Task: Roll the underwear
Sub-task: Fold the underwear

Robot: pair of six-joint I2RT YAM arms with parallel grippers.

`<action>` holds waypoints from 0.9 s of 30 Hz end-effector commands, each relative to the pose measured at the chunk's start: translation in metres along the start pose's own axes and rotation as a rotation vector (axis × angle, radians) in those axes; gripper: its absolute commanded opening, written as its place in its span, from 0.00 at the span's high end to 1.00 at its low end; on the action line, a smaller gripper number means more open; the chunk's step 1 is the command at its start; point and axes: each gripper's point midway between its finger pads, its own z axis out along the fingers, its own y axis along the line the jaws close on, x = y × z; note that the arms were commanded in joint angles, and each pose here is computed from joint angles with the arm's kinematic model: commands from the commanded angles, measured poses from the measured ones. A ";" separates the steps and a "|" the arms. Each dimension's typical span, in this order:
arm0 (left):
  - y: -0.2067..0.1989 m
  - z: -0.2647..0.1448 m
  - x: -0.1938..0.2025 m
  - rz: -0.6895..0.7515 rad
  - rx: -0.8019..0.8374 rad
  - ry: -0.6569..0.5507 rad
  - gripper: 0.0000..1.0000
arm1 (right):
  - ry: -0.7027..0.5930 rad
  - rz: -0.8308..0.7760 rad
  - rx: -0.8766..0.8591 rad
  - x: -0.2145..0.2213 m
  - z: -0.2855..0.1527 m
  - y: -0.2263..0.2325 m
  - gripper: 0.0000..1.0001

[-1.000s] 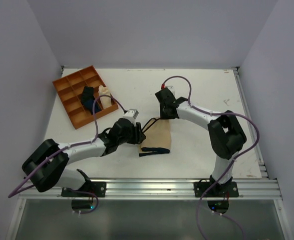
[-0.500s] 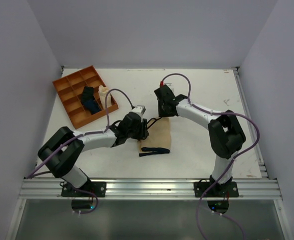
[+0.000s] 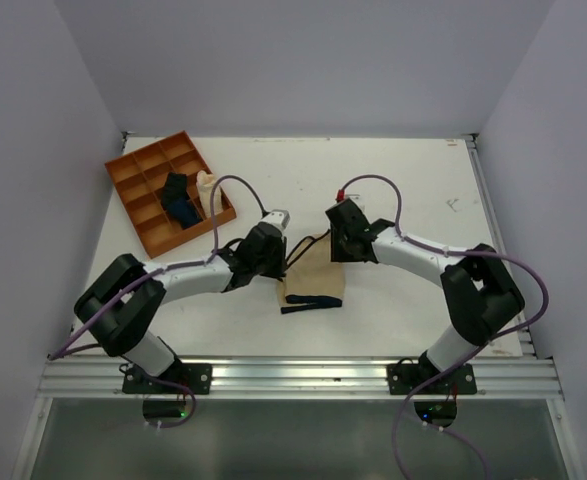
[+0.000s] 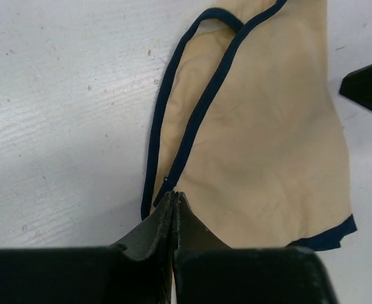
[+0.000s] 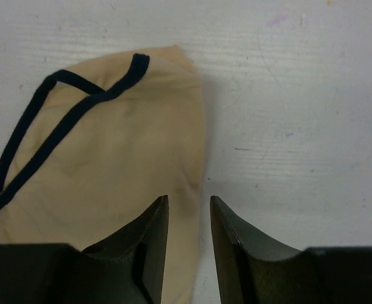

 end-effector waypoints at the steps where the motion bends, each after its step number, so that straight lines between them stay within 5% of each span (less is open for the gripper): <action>1: -0.010 -0.021 -0.024 -0.021 0.033 -0.087 1.00 | -0.053 0.026 -0.034 -0.006 0.000 0.008 0.63; 9: -0.013 -0.024 0.003 -0.016 0.114 -0.050 1.00 | -0.066 0.029 -0.075 -0.036 -0.003 0.031 0.60; 12: -0.010 -0.025 0.001 -0.026 0.099 -0.069 1.00 | -0.031 0.012 -0.083 -0.023 -0.005 0.035 0.60; 17: -0.003 -0.022 -0.029 -0.021 0.026 -0.116 0.82 | 0.021 0.029 -0.118 0.022 -0.008 0.034 0.61; 27: -0.001 -0.004 -0.057 -0.039 0.040 -0.101 0.80 | 0.028 0.049 -0.150 0.040 -0.034 0.039 0.64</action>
